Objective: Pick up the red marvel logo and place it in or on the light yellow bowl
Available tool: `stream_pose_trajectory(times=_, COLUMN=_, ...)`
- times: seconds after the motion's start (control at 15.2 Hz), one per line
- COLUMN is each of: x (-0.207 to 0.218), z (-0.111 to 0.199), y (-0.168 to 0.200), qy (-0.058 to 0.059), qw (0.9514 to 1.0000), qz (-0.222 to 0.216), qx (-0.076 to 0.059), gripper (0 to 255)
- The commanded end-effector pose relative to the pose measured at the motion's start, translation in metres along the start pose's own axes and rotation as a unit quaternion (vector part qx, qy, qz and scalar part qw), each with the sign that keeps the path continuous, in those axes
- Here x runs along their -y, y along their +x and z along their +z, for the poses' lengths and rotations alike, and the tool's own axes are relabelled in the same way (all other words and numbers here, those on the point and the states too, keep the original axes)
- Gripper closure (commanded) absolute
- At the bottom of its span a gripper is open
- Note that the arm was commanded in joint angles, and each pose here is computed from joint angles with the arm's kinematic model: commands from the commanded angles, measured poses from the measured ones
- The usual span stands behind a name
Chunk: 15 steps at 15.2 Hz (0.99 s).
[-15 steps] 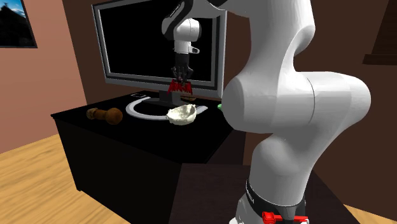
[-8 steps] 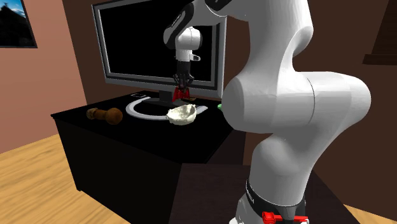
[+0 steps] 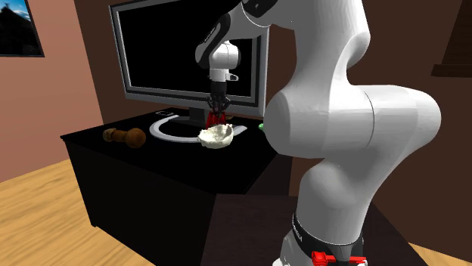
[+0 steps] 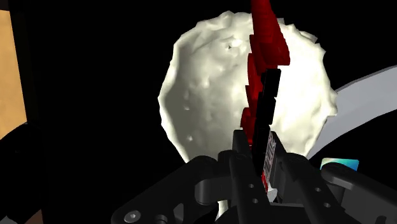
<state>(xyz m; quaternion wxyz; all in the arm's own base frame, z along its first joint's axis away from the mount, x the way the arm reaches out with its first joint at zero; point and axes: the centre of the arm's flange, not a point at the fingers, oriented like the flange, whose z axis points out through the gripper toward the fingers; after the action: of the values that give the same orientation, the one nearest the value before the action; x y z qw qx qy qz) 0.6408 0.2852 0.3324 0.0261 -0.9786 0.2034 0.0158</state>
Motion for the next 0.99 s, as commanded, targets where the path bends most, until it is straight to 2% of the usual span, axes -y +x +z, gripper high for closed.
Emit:
stream_pose_trajectory(times=0.0, x=-0.002, z=0.005, y=0.001, qy=-0.001, qw=1.0, qz=0.001, qx=0.001, gripper=255)
stream_pose_trajectory(times=0.33, x=-0.002, z=0.005, y=0.001, qy=-0.001, qw=1.0, qz=0.001, qx=0.001, gripper=255)
stream_pose_trajectory(times=0.4, x=-0.001, z=0.005, y=0.001, qy=-0.001, qw=1.0, qz=0.001, qx=0.001, gripper=0)
stream_pose_trajectory(times=0.73, x=-0.002, z=0.005, y=0.001, qy=-0.001, qw=1.0, qz=0.001, qx=0.001, gripper=0)
stream_pose_trajectory(times=0.92, x=-0.002, z=-0.034, y=0.001, qy=-0.001, qw=1.0, qz=0.001, qx=0.001, gripper=0)
